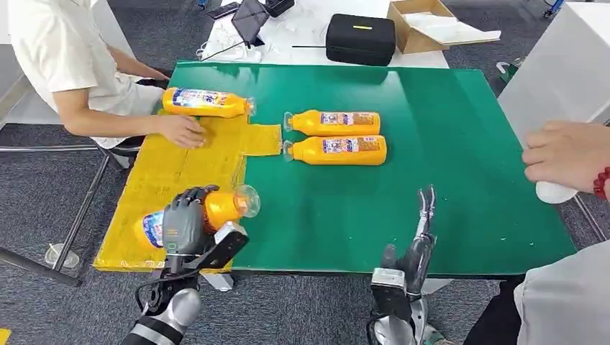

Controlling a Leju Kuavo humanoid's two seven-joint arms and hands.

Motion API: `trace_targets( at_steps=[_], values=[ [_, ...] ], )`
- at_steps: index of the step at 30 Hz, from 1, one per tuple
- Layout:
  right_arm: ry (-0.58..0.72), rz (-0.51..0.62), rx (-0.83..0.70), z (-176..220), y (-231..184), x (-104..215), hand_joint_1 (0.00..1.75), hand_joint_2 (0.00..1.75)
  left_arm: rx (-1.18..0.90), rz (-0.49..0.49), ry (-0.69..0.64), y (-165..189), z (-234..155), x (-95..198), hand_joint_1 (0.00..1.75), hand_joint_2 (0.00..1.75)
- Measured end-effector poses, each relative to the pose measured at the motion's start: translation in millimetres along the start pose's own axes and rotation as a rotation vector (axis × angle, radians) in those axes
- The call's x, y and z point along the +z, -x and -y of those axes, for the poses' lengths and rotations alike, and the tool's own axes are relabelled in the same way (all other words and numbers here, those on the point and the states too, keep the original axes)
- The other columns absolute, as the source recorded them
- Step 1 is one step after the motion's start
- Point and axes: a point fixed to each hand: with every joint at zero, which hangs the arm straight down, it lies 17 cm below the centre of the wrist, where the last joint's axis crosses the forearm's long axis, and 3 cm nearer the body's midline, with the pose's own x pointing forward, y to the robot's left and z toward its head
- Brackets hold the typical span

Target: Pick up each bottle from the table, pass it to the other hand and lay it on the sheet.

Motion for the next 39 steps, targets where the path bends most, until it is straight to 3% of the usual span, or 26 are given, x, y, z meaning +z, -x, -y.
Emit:
trace_targets(
  at_steps=[8, 10, 11, 12, 13, 14, 17, 24, 25, 39],
  values=[
    [-0.009, 0.002, -0.023, -5, -2, 0, 0.0, 0.0, -0.021, 0.002, 0.108, 10, 25, 8, 1.75, 1.75],
    [-0.013, 0.002, -0.038, -8, -3, -1, 0.0, 0.0, -0.019, 0.012, 0.195, 10, 43, 12, 1.52, 1.75],
    [-0.015, 0.002, -0.048, -10, -4, -2, 0.0, 0.0, -0.03, 0.02, 0.229, 11, 50, 14, 1.27, 1.75],
    [-0.018, 0.0, -0.059, -12, -5, -2, 0.0, 0.0, -0.047, 0.026, 0.261, 12, 57, 16, 0.66, 1.75],
    [-0.023, 0.001, -0.068, -15, -7, -2, 0.0, 0.0, -0.063, 0.032, 0.284, 15, 62, 16, 0.61, 1.75],
    [-0.03, 0.003, -0.077, -18, -8, -2, 0.0, 0.0, -0.073, 0.032, 0.31, 19, 67, 17, 0.19, 1.75],
    [-0.048, 0.008, -0.102, -27, -13, -1, 0.0, 0.0, -0.08, 0.026, 0.381, 31, 78, 20, 0.02, 1.75],
    [-0.07, 0.0, -0.123, -35, -12, 2, 0.0, 0.0, 0.005, -0.047, 0.554, 62, 100, 39, 0.0, 1.75],
    [-0.072, 0.0, -0.125, -36, -12, 2, 0.0, 1.75, 0.009, -0.054, 0.577, 67, 102, 41, 0.0, 1.75],
    [-0.091, 0.001, -0.125, -40, -9, 3, 0.0, 1.75, 0.104, -0.149, 0.724, 98, 108, 56, 0.0, 1.75]
  ],
)
